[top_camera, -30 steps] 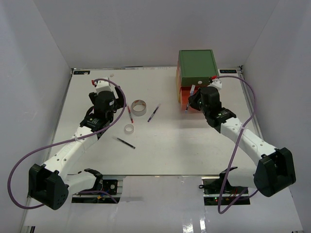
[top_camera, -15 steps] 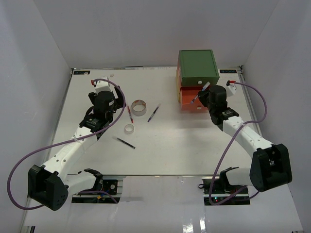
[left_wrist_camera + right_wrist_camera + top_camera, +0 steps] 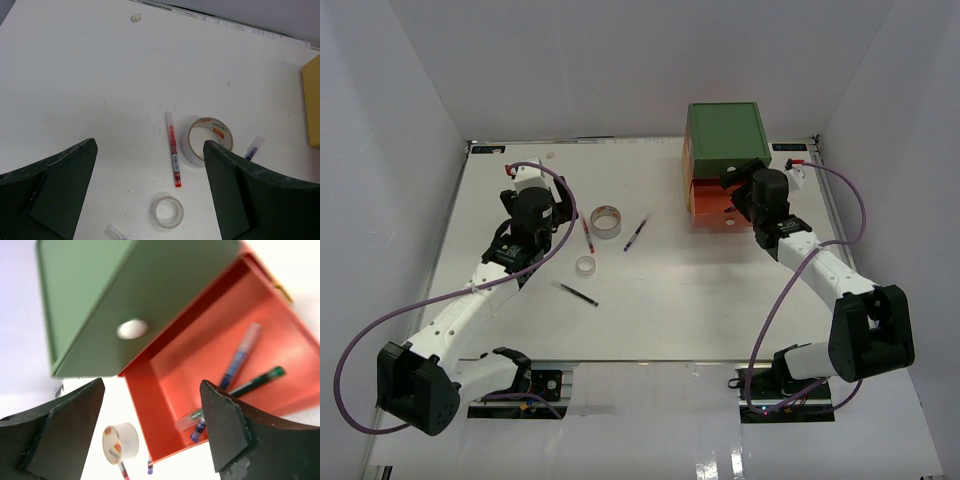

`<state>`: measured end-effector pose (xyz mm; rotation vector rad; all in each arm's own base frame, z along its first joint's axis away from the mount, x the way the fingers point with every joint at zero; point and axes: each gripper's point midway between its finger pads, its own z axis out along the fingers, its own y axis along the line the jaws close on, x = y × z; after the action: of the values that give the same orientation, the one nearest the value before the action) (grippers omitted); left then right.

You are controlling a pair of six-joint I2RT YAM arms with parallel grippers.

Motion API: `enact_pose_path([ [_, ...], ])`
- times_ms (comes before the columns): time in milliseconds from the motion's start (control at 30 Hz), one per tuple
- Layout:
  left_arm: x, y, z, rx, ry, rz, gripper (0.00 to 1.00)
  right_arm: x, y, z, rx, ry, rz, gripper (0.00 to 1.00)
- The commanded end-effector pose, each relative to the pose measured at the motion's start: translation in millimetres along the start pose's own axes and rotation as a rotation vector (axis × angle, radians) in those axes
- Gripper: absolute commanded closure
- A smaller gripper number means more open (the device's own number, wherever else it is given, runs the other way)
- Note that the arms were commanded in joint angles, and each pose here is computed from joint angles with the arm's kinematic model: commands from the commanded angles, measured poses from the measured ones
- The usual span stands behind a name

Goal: Sort the stationery into containers
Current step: Place the pen in the drawer, then pick up the pen from the center of the board.

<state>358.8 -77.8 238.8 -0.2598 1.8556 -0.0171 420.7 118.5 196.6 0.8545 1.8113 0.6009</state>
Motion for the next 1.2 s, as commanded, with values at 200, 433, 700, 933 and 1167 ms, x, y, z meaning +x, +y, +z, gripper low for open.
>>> enact_pose_path([
  [200,-19.4,6.2,-7.5,-0.008,-0.045,-0.027,0.02,43.3,85.6,-37.4,-0.384,0.175,-0.652,0.08],
  [433,-29.0,17.8,-12.4,-0.048,-0.088,-0.014,0.02,138.8,107.0,-80.3,-0.577,0.346,-1.130,0.04],
  [700,-39.4,53.8,-29.0,-0.181,-0.184,0.005,0.02,281.5,113.0,-137.8,-0.884,0.614,-1.369,0.03],
  [933,-12.2,65.3,-47.2,-0.163,-0.090,-0.047,0.02,365.2,107.8,-159.7,-0.980,0.743,-1.480,0.06],
  [1167,-24.6,67.2,-86.2,-0.093,-0.062,-0.098,0.02,418.1,95.3,-158.0,-0.966,0.825,-1.541,0.18],
])
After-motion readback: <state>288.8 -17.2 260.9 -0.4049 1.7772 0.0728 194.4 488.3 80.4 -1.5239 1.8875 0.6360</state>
